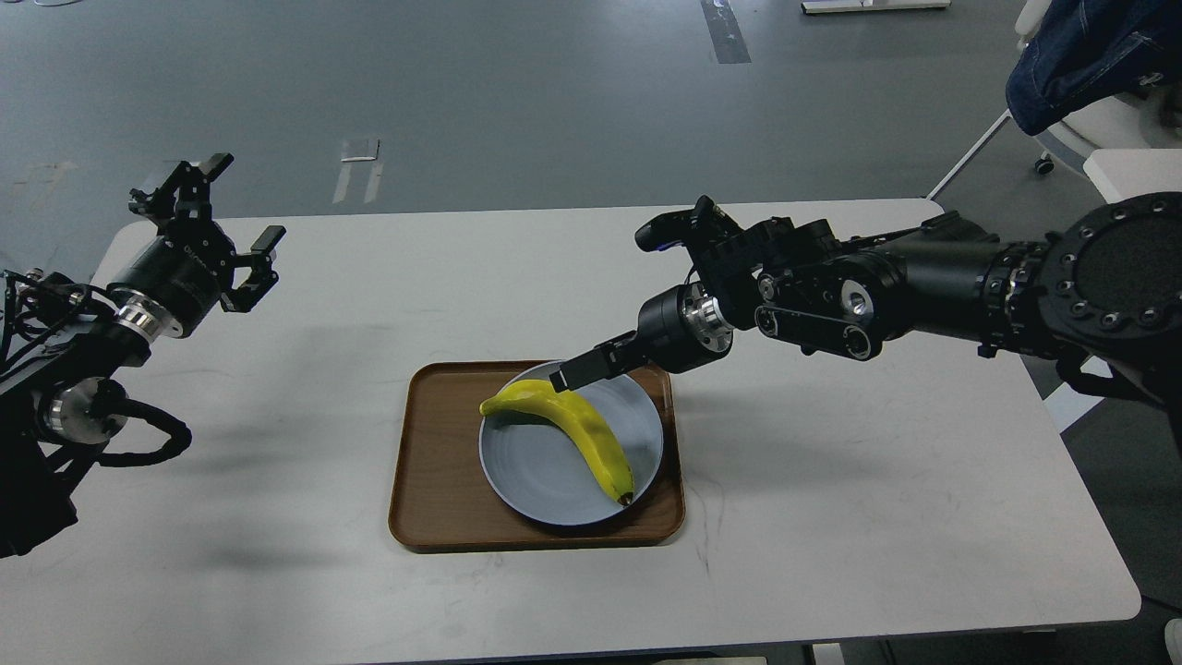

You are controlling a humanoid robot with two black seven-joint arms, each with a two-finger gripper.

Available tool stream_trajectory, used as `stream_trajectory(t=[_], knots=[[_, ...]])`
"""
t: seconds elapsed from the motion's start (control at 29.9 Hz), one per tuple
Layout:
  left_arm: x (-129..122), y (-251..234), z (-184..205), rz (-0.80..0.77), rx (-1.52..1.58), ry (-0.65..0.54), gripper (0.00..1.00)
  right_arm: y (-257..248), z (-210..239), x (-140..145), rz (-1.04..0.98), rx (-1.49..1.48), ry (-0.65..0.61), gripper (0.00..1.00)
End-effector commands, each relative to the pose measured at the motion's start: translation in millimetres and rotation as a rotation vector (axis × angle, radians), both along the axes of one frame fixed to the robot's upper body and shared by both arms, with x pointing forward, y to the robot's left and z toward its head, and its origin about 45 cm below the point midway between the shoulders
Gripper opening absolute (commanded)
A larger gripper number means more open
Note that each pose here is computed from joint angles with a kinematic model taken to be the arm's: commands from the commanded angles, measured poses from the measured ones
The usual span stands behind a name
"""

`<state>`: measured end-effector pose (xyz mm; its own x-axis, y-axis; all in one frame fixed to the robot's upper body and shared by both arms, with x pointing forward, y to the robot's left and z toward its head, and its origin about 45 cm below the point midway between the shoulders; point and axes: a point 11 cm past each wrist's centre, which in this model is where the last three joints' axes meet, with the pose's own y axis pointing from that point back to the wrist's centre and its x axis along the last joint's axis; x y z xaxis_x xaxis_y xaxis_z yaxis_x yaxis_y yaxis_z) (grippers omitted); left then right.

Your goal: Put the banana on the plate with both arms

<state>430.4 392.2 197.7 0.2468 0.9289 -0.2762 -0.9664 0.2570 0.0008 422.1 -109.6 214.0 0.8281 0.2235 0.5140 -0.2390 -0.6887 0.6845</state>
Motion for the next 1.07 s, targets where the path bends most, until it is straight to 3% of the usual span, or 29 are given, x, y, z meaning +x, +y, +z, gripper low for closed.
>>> stream_trajectory(t=[0.0,0.27,0.5,0.57,1.04], knots=[[1,-3,0,-0.005,-0.001,-0.001,0.98,-38,32,23,-0.187,0.185,-0.006,1.0],[2,-9,-2,-0.013,-0.01,0.001,0.98,-117,31,31,-0.613,0.638,0.147,0.99],[1,-16,-7,-0.02,-0.026,0.007,0.98,-185,-15,4,-0.963,1.009,0.36,0.99],[1,-17,-8,-0.022,-0.029,0.009,0.98,-193,-26,-5,-1.011,1.089,0.423,1.0],[0,-29,-17,-0.034,-0.051,0.022,0.98,-228,-60,-34,-1.162,1.177,0.453,1.0]])
